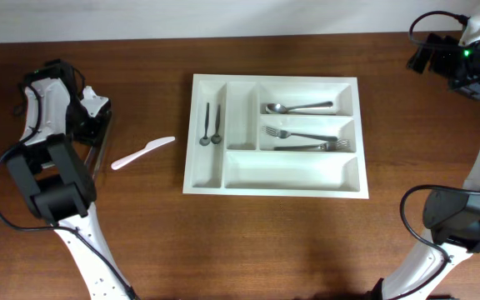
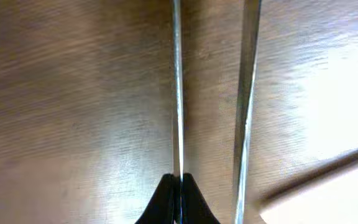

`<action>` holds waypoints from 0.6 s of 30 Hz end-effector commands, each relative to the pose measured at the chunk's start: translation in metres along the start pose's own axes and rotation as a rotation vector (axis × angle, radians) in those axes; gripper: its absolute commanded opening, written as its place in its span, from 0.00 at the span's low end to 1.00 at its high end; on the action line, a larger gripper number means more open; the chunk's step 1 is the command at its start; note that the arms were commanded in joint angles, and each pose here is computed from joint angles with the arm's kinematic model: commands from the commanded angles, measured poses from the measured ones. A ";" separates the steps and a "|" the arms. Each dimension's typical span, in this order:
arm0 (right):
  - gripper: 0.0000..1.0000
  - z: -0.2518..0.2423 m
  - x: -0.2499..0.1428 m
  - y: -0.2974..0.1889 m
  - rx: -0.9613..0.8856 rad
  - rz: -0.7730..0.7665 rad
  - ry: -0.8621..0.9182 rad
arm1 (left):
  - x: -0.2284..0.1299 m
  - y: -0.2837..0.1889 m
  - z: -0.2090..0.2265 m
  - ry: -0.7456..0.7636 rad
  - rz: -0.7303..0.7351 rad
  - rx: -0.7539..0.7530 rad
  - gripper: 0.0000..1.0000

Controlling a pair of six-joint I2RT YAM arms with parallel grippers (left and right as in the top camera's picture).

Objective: Pack container
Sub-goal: 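Carry the tongs with left gripper into the tray's bottom compartment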

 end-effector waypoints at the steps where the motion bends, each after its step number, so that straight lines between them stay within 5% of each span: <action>1: 0.99 0.001 -0.001 0.004 -0.004 0.011 -0.002 | 0.012 -0.089 -0.009 -0.097 -0.181 0.060 0.02; 9: 0.99 0.001 0.000 0.004 -0.003 0.007 -0.003 | 0.031 -0.196 -0.112 0.131 -0.475 -0.097 0.02; 18: 0.99 0.002 0.003 0.004 0.001 -0.011 -0.007 | 0.064 -0.177 -0.295 1.149 -0.446 -0.050 0.02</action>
Point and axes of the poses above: each gripper's point midway between its finger pads, its own y axis out along the fingers, its own z axis along the line the jaws close on, x = y × z, the point moved 7 cm from there along -y, back along the fingers, and after that the axes turned 6 degrees about y, right-handed, at the moved point
